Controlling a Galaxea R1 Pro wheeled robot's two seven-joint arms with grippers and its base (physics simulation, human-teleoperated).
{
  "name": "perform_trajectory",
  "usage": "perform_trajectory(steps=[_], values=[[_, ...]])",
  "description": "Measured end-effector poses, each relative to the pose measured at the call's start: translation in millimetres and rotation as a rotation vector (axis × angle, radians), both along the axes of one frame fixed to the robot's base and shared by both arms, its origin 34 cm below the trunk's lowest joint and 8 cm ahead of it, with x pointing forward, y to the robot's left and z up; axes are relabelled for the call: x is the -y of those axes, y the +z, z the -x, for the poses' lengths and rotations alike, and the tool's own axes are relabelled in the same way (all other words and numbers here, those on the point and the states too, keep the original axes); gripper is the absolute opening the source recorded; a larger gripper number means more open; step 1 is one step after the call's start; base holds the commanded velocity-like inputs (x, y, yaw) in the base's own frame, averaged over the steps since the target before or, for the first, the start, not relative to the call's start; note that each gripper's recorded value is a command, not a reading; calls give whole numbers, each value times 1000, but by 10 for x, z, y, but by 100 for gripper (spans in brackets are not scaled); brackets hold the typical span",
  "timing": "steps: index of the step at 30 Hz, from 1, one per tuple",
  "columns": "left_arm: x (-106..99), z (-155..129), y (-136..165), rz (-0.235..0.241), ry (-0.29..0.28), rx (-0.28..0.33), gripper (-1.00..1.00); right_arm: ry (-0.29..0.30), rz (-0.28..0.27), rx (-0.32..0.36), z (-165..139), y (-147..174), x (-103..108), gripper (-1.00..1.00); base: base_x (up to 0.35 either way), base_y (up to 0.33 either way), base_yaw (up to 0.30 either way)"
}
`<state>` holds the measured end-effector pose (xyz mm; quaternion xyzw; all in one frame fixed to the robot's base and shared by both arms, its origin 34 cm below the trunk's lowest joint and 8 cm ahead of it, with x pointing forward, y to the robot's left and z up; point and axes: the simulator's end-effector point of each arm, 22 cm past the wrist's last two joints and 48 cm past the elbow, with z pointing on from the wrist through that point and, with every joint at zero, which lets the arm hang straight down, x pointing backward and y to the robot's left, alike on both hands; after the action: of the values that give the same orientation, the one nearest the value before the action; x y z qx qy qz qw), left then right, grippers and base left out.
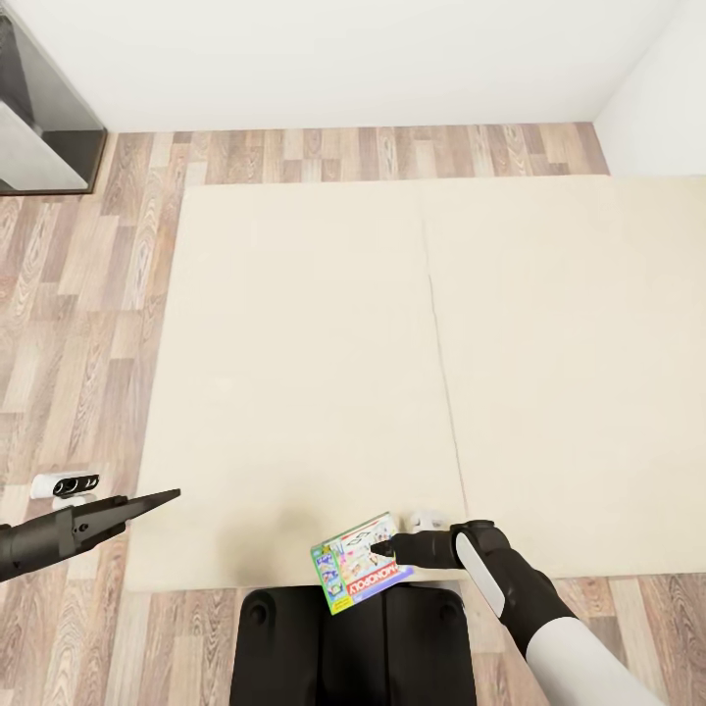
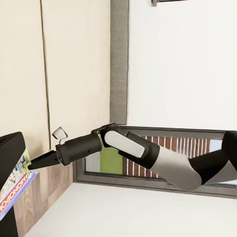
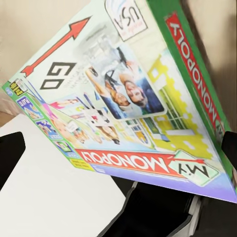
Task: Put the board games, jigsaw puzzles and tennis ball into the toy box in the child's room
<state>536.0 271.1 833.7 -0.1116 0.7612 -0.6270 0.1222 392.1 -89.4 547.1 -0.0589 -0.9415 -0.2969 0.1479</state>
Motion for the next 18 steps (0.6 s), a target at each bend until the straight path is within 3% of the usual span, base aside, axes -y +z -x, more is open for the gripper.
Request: perform_trajectory(steps=[18], values=[[0,0,0,0,0,0,100,0,0,0,0,0,0,100,0,57,0]])
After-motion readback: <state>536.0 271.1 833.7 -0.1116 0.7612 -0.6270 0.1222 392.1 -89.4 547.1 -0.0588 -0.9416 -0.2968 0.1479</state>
